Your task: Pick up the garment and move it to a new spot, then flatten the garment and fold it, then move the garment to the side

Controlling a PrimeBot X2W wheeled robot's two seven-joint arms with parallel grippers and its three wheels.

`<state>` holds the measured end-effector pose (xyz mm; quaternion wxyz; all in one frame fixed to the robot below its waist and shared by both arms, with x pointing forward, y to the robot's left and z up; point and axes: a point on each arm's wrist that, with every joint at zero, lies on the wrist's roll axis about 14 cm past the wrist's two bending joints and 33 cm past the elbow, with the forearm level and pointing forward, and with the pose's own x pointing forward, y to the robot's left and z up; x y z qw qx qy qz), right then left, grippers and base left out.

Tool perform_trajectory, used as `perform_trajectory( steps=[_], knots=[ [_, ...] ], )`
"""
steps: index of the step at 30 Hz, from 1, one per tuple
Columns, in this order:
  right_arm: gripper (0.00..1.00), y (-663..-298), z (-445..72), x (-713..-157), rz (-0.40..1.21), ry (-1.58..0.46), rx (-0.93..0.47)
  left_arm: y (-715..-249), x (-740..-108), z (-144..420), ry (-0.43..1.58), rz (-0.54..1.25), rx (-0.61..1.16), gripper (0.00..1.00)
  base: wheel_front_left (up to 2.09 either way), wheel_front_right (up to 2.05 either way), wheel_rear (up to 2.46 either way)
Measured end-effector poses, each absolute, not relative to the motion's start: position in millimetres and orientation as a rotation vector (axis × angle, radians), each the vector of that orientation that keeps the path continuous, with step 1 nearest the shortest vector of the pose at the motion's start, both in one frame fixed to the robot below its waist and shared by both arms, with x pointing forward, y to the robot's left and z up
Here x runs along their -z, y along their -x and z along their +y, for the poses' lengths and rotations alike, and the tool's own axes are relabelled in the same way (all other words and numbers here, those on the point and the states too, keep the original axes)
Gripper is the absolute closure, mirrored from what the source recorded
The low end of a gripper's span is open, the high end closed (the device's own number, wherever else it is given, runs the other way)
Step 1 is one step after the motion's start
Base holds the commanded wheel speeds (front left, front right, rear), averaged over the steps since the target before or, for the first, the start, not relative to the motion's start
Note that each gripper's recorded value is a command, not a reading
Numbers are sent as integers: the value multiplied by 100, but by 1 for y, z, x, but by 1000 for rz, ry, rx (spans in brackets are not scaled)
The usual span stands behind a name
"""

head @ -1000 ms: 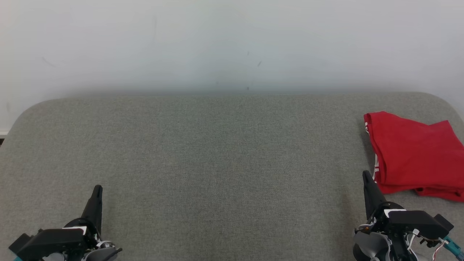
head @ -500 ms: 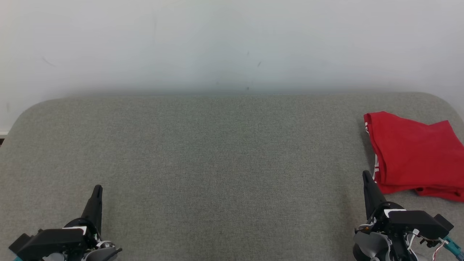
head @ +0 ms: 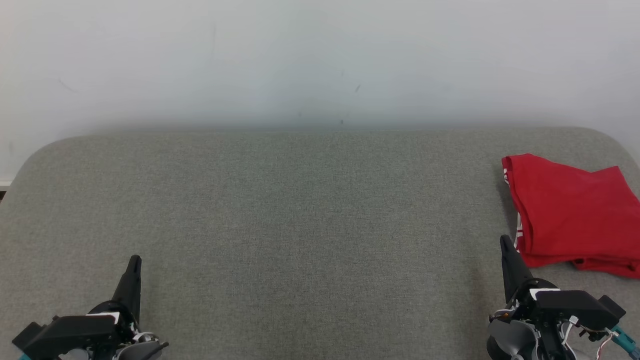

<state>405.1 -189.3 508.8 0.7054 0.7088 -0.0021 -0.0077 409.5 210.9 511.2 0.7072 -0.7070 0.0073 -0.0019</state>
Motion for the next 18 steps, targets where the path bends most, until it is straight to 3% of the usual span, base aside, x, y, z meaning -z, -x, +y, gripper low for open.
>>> perform_trajectory(
  steps=[18],
  knots=[
    [100, -405, -189, -509, -4, -1576, 17, -410, -511, 211, 1570, 16, 4, 100, 0, 0, 0]
  ],
)
